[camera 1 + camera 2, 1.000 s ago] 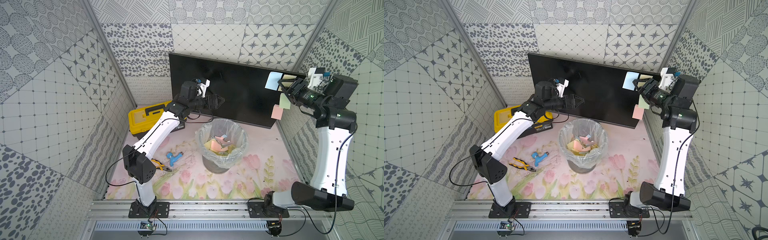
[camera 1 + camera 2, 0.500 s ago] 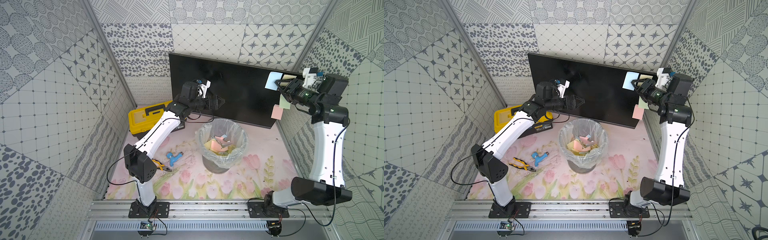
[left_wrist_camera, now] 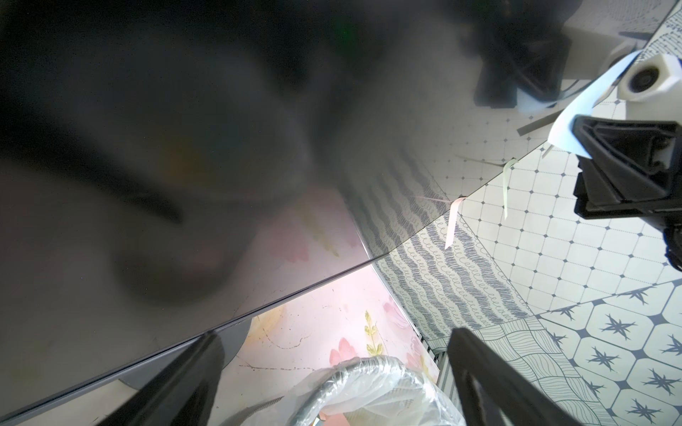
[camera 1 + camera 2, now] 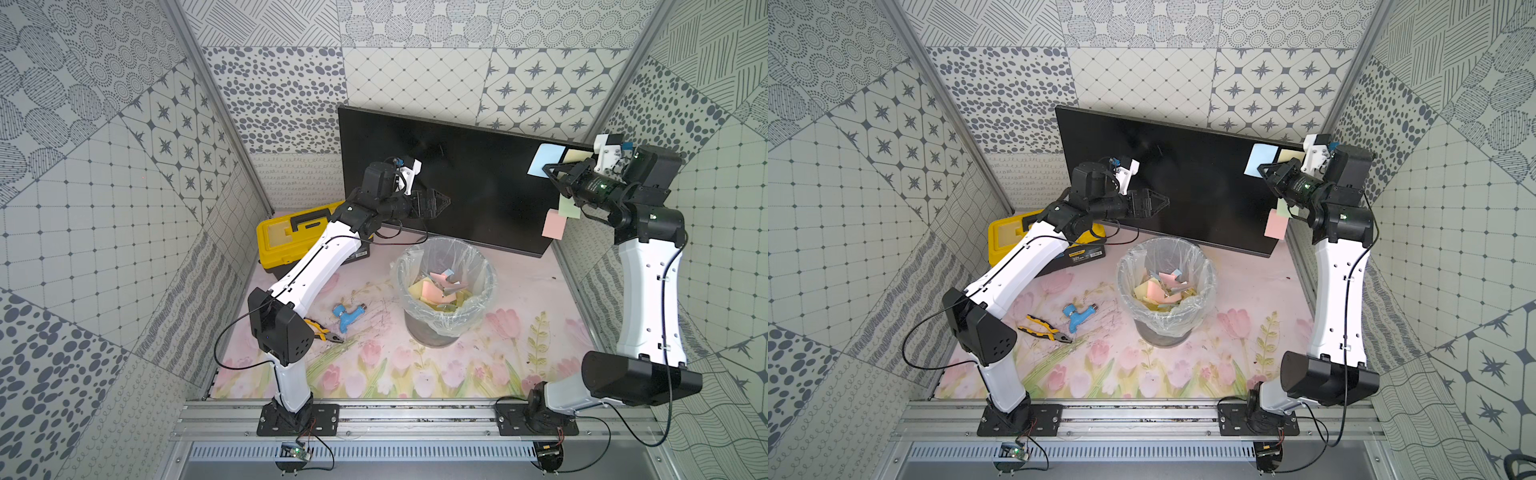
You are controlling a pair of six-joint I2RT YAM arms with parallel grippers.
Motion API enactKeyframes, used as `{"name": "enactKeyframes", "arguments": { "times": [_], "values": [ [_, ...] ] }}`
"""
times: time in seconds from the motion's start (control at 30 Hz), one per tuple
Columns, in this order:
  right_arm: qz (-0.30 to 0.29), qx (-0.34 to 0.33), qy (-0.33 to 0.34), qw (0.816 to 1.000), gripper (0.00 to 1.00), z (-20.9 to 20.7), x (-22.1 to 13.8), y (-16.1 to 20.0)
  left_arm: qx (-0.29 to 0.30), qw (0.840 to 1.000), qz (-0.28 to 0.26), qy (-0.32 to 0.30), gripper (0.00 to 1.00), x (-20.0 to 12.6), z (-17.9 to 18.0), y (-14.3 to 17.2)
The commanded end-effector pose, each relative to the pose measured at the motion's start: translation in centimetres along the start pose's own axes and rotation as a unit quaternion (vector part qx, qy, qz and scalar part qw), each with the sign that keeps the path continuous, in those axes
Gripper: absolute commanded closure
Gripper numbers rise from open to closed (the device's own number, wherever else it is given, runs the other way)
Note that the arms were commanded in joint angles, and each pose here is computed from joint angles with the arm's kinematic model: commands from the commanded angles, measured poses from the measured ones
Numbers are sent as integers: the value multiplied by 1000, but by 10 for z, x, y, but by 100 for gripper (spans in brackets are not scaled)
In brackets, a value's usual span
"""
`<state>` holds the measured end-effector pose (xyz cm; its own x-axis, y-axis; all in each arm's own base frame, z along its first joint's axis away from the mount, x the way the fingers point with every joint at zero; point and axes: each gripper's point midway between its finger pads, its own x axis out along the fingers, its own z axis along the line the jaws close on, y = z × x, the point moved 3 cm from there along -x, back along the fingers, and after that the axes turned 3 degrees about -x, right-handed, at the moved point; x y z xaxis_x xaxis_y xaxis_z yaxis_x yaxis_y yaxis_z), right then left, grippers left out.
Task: Remove the sticky note from the monitor
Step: Tear off the sticky note from the monitor, then place the sticky note in the trash bin.
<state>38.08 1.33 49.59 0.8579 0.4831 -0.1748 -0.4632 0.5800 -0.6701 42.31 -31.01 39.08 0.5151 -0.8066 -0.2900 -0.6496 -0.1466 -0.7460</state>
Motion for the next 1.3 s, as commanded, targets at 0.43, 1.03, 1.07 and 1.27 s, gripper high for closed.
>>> {"name": "enactKeyframes", "arguments": {
  "times": [0.43, 1.03, 1.07, 1.27],
  "values": [
    [-9, -44, -24, 999, 100, 33, -28, 28, 5, 1000, 0, 18, 1, 1, -2, -8],
    [165, -213, -25, 963, 100, 65, -11, 160, -98, 992, -31, -77, 1, -80, 63, 21],
    [185, -221, -21, 957, 100, 66, -7, 172, -120, 988, -39, -88, 0, -87, 73, 23],
    [303, -289, 13, 908, 100, 60, 9, 242, -158, 974, -60, -149, 1, -121, 102, 38]
  ]
}}
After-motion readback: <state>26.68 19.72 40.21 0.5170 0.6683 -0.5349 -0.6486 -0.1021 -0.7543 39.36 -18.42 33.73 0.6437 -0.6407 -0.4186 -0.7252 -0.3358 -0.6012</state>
